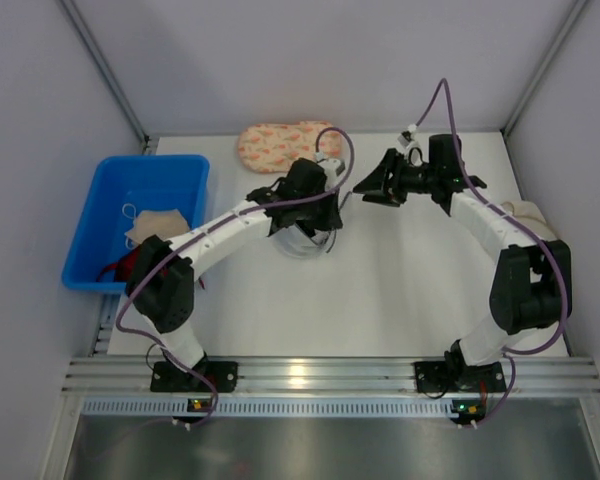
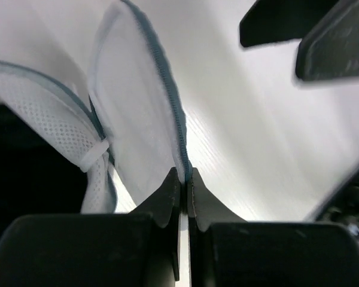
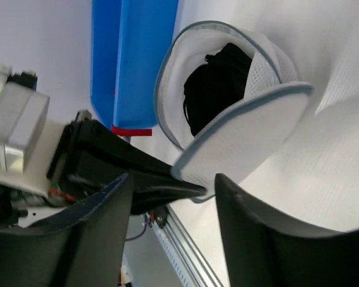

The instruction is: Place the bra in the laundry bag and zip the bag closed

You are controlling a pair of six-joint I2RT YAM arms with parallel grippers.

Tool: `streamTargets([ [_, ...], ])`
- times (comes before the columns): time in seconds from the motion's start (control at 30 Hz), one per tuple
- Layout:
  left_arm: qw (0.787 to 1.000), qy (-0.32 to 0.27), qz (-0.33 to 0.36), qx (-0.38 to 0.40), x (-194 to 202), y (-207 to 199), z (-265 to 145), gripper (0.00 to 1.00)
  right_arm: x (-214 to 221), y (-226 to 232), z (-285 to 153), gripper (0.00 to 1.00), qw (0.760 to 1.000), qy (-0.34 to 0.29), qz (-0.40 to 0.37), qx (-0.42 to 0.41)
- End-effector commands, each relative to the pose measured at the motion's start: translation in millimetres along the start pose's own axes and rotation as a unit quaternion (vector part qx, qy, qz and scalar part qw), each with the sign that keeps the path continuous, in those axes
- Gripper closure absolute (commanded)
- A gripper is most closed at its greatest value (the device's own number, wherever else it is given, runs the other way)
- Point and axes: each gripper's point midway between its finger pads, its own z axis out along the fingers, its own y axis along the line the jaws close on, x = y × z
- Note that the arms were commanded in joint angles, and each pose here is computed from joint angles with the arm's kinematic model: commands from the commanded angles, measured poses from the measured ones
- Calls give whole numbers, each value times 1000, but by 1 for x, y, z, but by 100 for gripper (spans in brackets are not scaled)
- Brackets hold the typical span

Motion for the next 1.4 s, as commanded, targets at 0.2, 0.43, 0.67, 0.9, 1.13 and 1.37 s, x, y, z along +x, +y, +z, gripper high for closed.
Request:
streamTargets([
  [0.2, 929, -123, -184, 298, -66, -19, -117, 100, -49, 8, -36, 31, 991, -77, -113, -6],
  [0.43, 886, -156, -289, 329, -79, 13, -137, 100, -10, -29, -19, 30, 998, -29, -46, -25],
  [0.67, 859, -147, -333, 360, -75, 20, -137, 100, 8, -37, 0, 17, 993, -16, 11, -116],
  [0.9, 846, -150, -368, 356, -69, 39, -131, 100, 25, -26, 23, 16, 977, -10, 60, -203],
  [1.13, 841, -146, -383, 353, -60, 46, -129, 100, 30, -2, 43, 16, 963, 4, 49, -266],
  [1.37, 838, -140, -400, 344, -53, 56, -122, 100, 40, 4, 56, 17, 954, 19, 49, -294],
])
